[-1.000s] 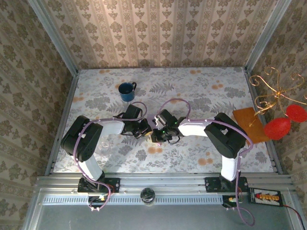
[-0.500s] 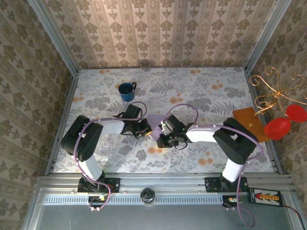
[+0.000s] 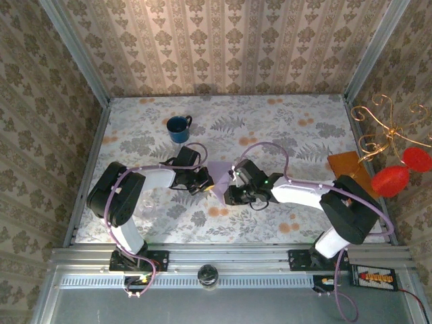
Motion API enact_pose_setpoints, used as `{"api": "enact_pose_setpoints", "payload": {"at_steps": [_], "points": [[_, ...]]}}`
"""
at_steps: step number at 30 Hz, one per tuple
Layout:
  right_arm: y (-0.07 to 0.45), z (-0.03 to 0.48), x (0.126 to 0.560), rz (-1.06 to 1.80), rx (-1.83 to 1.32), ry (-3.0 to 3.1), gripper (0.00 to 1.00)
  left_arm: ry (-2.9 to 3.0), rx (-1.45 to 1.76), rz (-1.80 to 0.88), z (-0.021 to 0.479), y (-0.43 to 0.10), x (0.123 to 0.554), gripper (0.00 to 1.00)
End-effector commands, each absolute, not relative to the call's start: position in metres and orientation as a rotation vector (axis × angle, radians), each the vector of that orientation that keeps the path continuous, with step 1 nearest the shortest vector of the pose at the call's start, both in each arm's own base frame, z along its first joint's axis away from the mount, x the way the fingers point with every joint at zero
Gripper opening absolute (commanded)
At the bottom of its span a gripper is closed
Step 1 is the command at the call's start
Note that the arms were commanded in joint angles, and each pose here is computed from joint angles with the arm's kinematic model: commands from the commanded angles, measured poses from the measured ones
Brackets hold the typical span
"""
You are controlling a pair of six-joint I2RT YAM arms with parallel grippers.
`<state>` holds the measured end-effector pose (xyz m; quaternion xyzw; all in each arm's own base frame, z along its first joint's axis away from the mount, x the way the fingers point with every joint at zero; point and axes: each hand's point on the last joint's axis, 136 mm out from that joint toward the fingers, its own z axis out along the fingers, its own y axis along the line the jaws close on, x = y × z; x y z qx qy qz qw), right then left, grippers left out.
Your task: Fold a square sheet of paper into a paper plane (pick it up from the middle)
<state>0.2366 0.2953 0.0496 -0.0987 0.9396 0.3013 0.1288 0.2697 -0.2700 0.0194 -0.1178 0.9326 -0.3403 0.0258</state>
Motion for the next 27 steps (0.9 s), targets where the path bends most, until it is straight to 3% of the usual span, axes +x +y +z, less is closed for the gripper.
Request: {"api": "enact_pose_setpoints", "payload": {"at_steps": [1,6,19,27], "points": [[0.307,0.047,0.25,0.859,-0.257,2.734,0.15,2.966,-0.394,-0.924,-0.002,-0.256,0.261,0.03],[0.323,0.037,0.261,0.868,-0.241,2.755,0.1,2.956,-0.386,-0.941,0.001,-0.259,0.262,0.03],[0.313,-0.001,0.255,0.762,-0.213,2.873,0.07,2.911,-0.296,-0.996,0.015,-0.266,0.268,0.03],[0.301,-0.011,0.25,0.678,-0.179,2.926,0.06,2.653,0.023,-1.103,0.074,-0.279,0.284,0.07]]}}
